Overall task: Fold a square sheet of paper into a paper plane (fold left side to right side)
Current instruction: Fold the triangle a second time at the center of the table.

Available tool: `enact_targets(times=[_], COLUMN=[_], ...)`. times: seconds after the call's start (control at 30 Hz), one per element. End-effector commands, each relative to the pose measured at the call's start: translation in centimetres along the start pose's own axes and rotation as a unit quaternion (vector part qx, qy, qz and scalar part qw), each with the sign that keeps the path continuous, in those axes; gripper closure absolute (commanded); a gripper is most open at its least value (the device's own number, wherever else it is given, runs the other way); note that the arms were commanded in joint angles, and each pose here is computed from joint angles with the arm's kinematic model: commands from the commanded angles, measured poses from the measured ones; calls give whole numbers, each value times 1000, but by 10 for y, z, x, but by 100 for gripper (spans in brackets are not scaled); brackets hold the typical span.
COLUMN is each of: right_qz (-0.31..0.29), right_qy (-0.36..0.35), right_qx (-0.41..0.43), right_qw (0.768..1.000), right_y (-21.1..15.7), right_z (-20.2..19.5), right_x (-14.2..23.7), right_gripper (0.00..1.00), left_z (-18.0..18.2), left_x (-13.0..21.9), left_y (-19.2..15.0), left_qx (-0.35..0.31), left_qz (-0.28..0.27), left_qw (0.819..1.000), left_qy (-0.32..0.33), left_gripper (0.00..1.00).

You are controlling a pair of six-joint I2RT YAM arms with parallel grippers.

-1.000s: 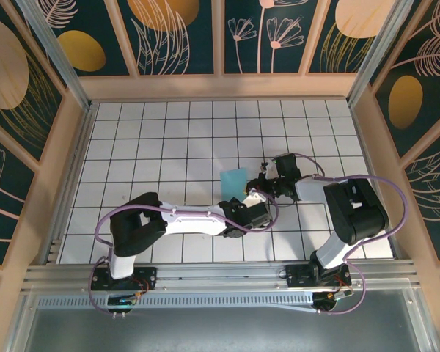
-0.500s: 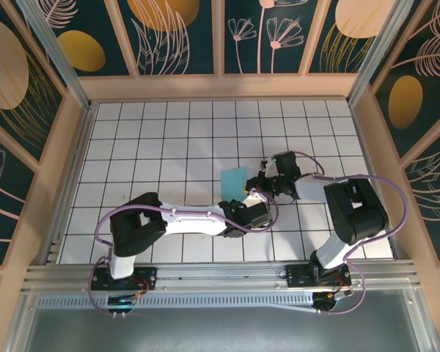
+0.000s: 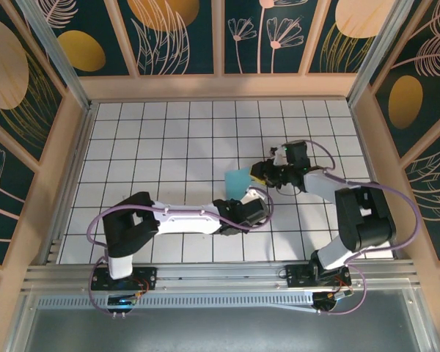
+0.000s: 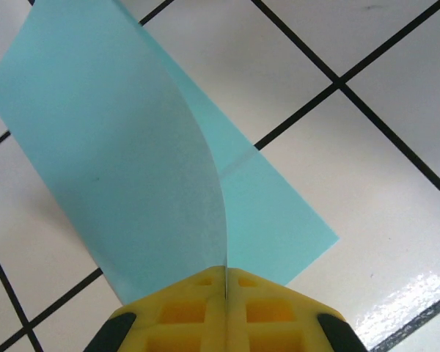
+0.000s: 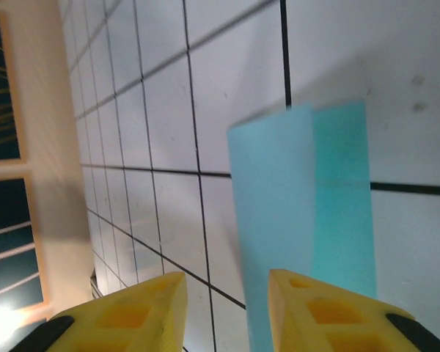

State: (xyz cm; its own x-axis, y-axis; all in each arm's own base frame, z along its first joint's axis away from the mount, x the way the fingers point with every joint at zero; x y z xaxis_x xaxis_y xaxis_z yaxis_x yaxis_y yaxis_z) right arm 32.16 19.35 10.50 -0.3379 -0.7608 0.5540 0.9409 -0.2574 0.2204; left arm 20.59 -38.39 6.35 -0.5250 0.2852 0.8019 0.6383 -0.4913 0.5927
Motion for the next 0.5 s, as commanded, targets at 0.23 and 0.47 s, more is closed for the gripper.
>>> enact_targets(times=[0.23,0.47], right_qz=[-21,19], right_qy=[-41,-12], right_qx=[51,55], right_qw=[998,998], right_y=[-29,-79], right_z=[-26,-28], right_x=[46,33], right_gripper=[73,96], left_z=[2,7], left_x=[22,12], left_y=[22,20], left_qx=[178,244], left_qz=[-7,11], left_qw=[955,921], left_qy=[-239,-304], left_gripper=[100,100])
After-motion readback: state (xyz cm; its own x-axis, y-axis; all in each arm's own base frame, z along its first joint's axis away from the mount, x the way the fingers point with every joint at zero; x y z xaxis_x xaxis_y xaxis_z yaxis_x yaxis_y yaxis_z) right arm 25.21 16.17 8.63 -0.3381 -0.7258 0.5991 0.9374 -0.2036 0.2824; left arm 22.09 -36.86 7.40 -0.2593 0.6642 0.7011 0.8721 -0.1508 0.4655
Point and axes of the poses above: each hand's point on the last joint's axis, 136 mm out from that joint toward the fingers, its own x axis back along the fingers, its own z axis along the line the jaws close on, y = z × x, the point moved 1 cm from there along x, back along the fingers, and after that the axes turned 1 degree about x, right-handed, at the moved point
